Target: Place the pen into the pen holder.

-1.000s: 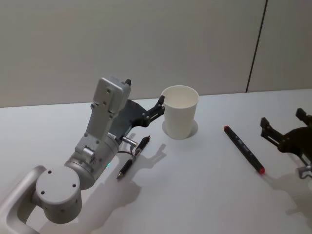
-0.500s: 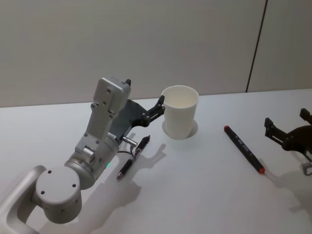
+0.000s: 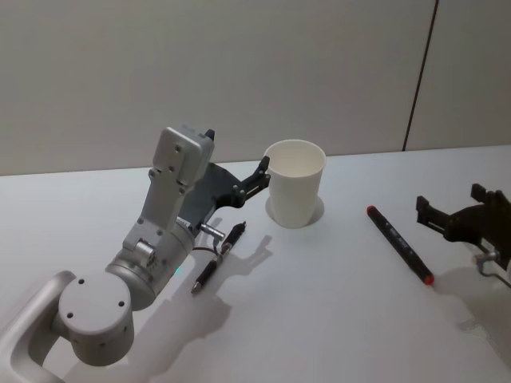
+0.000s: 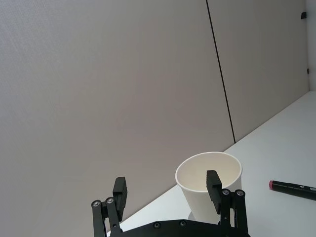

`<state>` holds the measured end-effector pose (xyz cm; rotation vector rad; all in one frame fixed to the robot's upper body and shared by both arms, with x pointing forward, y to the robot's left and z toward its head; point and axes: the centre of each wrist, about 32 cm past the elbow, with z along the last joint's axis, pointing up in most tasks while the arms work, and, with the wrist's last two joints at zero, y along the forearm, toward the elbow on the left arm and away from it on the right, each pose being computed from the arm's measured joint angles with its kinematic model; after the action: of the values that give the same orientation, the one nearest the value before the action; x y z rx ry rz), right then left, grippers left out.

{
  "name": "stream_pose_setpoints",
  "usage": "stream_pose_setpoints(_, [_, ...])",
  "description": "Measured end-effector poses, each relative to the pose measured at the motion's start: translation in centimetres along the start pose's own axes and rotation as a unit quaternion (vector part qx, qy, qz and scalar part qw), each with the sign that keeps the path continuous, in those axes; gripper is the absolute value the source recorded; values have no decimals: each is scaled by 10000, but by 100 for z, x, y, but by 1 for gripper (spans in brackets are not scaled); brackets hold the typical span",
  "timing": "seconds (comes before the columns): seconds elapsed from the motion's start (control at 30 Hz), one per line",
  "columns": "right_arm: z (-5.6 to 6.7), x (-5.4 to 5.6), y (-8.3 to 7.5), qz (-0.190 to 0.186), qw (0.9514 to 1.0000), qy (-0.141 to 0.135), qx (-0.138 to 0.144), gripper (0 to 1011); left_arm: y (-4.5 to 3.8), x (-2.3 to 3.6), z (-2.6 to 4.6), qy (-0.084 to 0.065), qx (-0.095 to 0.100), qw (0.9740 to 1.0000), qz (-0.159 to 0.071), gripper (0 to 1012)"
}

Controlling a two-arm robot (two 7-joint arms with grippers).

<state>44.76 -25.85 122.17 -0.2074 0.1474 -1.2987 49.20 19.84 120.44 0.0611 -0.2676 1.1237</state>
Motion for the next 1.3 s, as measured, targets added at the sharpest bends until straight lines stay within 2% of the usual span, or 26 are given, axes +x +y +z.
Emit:
stream_pose_setpoints(0.23, [34, -56, 109, 67, 9996, 29, -270, 1002, 0, 0, 0, 0, 0, 10000, 0, 1001])
stream_pose_setpoints(0.5, [27, -132, 233, 85, 9986, -104, -519, 1002, 0, 0, 0, 0, 0, 10000, 0, 1001])
stream_pose_setpoints(0.93, [-66, -221, 432, -1, 9967, -339, -736, 1002, 0, 0, 0, 0, 0, 10000, 0, 1001])
stream_pose_setpoints(1.3, [-122, -311, 578, 66, 9958, -428, -808, 1002, 0, 0, 0, 0, 0, 10000, 0, 1001])
